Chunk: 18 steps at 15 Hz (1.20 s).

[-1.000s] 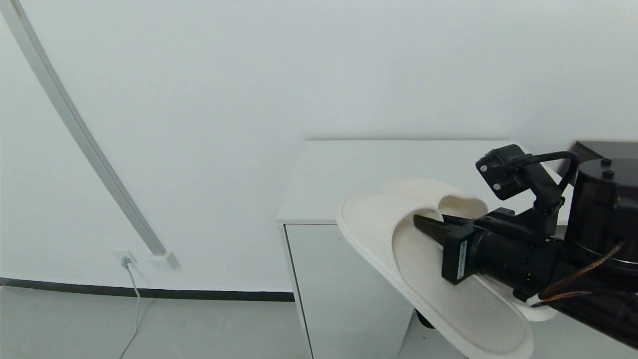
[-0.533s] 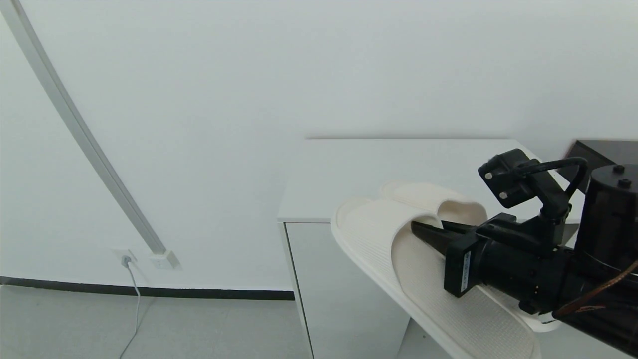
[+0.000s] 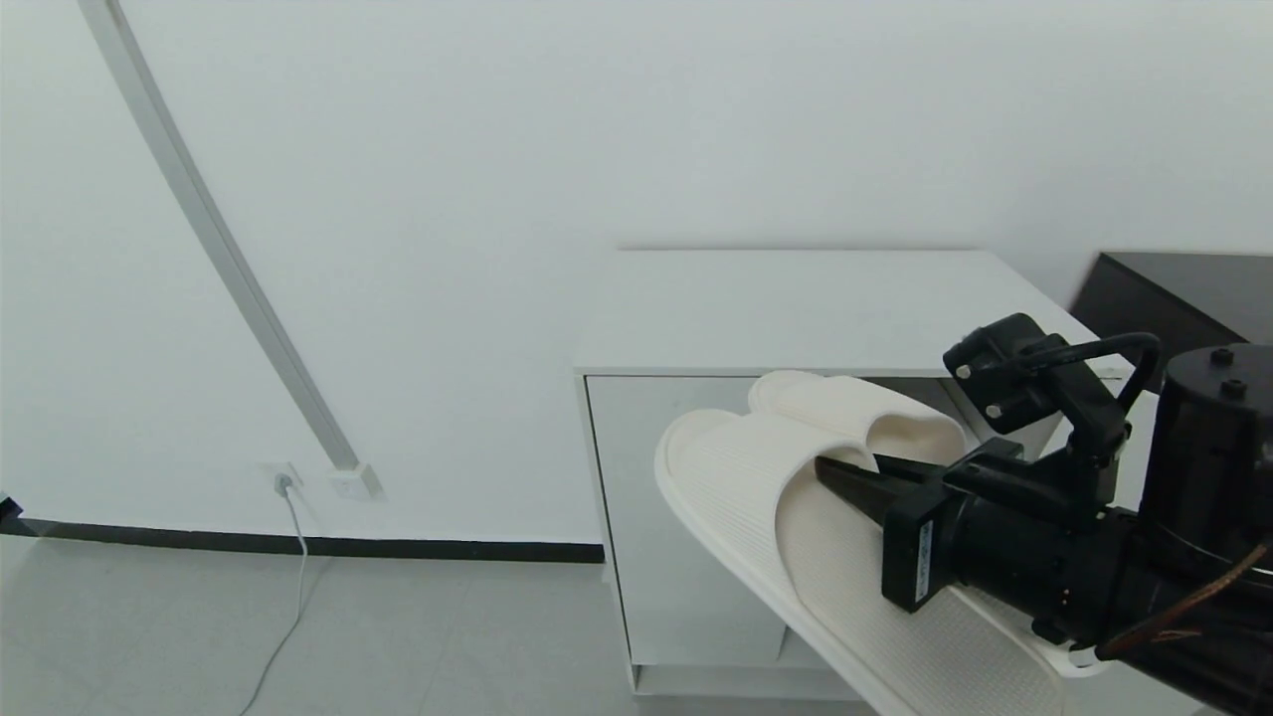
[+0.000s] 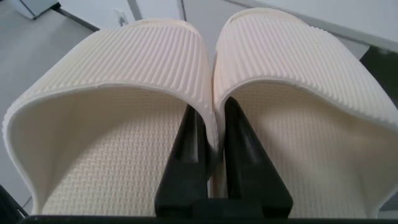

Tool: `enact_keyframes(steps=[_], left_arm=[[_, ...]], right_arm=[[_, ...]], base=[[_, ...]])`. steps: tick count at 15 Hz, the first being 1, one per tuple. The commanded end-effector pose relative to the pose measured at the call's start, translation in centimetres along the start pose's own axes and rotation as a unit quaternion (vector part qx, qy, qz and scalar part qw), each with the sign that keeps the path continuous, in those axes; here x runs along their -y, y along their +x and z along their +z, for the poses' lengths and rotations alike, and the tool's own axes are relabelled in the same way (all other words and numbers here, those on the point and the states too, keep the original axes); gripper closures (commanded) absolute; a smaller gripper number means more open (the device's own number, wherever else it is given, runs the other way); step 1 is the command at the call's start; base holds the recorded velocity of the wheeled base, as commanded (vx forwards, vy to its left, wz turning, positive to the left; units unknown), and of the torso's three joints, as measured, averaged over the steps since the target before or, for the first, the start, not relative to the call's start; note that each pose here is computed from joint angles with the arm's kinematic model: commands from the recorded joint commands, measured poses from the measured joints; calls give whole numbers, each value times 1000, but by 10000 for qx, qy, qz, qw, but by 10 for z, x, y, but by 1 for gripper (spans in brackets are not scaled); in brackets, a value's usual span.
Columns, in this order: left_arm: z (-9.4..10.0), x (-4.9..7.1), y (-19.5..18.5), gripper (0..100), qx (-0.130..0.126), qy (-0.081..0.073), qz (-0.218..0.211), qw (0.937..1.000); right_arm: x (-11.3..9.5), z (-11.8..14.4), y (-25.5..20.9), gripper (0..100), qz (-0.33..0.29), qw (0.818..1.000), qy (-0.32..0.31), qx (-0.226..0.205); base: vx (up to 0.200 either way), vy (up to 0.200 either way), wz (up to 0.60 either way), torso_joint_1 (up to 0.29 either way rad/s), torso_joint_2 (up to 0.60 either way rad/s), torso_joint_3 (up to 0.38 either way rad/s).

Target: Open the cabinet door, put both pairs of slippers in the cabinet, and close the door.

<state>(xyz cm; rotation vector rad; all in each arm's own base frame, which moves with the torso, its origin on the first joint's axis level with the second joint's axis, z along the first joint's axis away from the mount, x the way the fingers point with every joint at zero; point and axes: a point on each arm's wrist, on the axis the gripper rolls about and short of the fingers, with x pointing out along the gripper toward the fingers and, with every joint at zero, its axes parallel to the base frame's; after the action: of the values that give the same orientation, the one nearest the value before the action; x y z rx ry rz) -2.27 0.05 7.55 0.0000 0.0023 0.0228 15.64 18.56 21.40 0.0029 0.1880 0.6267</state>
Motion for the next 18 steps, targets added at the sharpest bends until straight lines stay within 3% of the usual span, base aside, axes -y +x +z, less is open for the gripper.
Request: enact_keyframes(steps=[1,14,18], left_arm=[[0,0,0,100,-4,0,-6,10000],[0,0,0,100,-4,0,1,10000],[0,0,0,100,-4,0,1,10000]], right_arm=[[0,-2,2,100,-3,10000,-7,-38],[0,-8,6,100,-46,9998,-47,-160],[0,-11,6,100,-43,9998,-56,-198]], base=[[0,0,0,0,0,0],[0,0,0,0,0,0],[0,-200,0,2,6,4]])
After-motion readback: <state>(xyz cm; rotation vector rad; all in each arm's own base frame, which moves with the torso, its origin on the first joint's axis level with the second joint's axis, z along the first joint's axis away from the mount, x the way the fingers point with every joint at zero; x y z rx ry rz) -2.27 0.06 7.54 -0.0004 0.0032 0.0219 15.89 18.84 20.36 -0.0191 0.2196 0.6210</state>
